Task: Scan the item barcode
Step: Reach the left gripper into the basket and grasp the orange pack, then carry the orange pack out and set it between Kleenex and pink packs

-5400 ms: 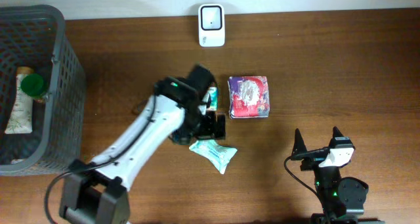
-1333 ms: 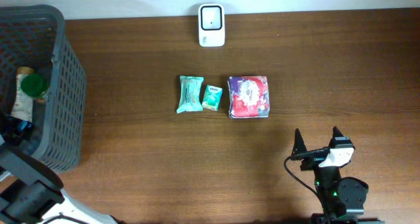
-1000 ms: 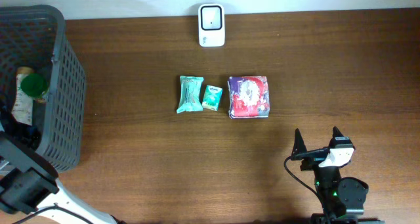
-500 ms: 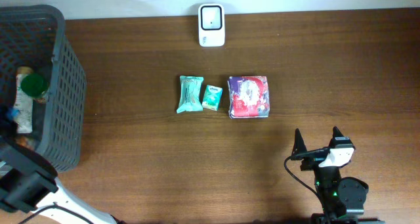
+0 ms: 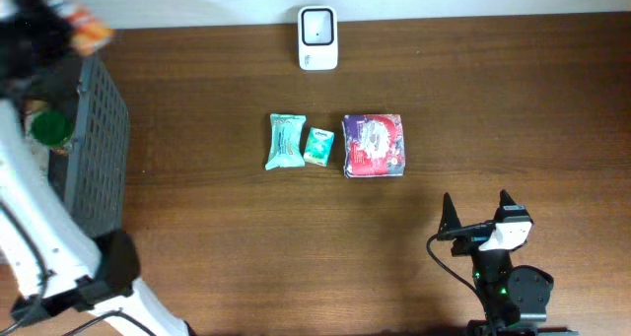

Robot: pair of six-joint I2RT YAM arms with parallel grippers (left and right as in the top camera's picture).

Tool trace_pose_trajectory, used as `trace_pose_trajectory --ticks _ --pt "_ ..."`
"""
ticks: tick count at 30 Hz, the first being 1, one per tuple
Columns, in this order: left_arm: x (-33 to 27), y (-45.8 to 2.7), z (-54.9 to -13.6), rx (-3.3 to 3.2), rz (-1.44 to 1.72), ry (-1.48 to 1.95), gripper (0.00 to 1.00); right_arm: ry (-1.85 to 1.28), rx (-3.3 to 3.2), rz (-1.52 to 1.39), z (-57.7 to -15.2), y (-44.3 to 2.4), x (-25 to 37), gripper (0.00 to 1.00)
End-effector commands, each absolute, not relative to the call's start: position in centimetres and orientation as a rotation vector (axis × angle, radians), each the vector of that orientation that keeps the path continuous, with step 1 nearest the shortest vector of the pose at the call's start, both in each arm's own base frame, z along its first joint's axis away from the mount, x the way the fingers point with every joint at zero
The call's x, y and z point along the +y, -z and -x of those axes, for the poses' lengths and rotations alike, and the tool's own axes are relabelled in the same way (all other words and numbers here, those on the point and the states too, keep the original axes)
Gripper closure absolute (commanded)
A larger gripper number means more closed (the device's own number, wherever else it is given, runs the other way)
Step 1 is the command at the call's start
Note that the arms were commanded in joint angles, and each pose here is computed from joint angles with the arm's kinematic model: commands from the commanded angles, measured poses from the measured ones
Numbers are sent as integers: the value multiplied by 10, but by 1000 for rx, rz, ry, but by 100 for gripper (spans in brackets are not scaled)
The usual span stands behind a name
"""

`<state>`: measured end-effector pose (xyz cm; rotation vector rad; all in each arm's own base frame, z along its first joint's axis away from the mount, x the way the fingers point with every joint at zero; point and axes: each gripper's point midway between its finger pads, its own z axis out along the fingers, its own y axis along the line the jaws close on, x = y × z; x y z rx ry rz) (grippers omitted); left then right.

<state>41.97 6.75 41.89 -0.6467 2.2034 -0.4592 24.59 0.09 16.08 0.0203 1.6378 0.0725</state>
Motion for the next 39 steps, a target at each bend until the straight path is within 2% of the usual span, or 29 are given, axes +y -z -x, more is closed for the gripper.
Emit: trace_pose_trajectory --ticks 1,7,14,18,22,23,24,25,26,30,33,35,38,39 --pt "-9 -407 -419 2335 371 477 100 -64 1641 -34 -246 -158 -2 1" --pt "-135 -298 -424 2727 90 477 100 -64 1641 -34 -246 -158 -2 1" --pt "-246 -160 -426 2954 -186 464 100 -64 1641 -34 -246 -158 -2 1" --pt "-278 -102 -425 2996 -269 432 97 -64 1641 -34 -246 -158 -2 1" --pt "-274 -75 -423 3050 -270 357 97 -64 1641 -34 -246 -158 -2 1" --pt "-274 -72 -421 3060 -269 351 95 -64 1641 -34 -246 -158 -2 2" --pt "-273 -68 -420 3076 -268 342 85 -64 1641 -34 -246 -158 -2 1" --pt "-272 -65 -418 3088 -267 336 59 -64 1641 -34 -246 -158 -2 1" --pt "-272 -65 -418 3089 -267 335 51 -64 1641 -34 -246 -158 -2 1" --pt "-274 -66 -418 3087 -269 355 33 -64 1641 -34 -246 -158 -2 1" --pt "-269 -92 -433 3032 -238 383 33 -64 1641 -34 -246 -158 -2 1" --pt "-256 -130 -450 2963 -187 411 32 -64 1641 -34 -246 -158 -2 1" --pt "-210 -215 -474 2789 -62 457 28 -64 1641 -34 -246 -158 -2 1" --pt "-194 -237 -477 2740 -25 464 25 -64 1641 -34 -246 -158 -2 1"
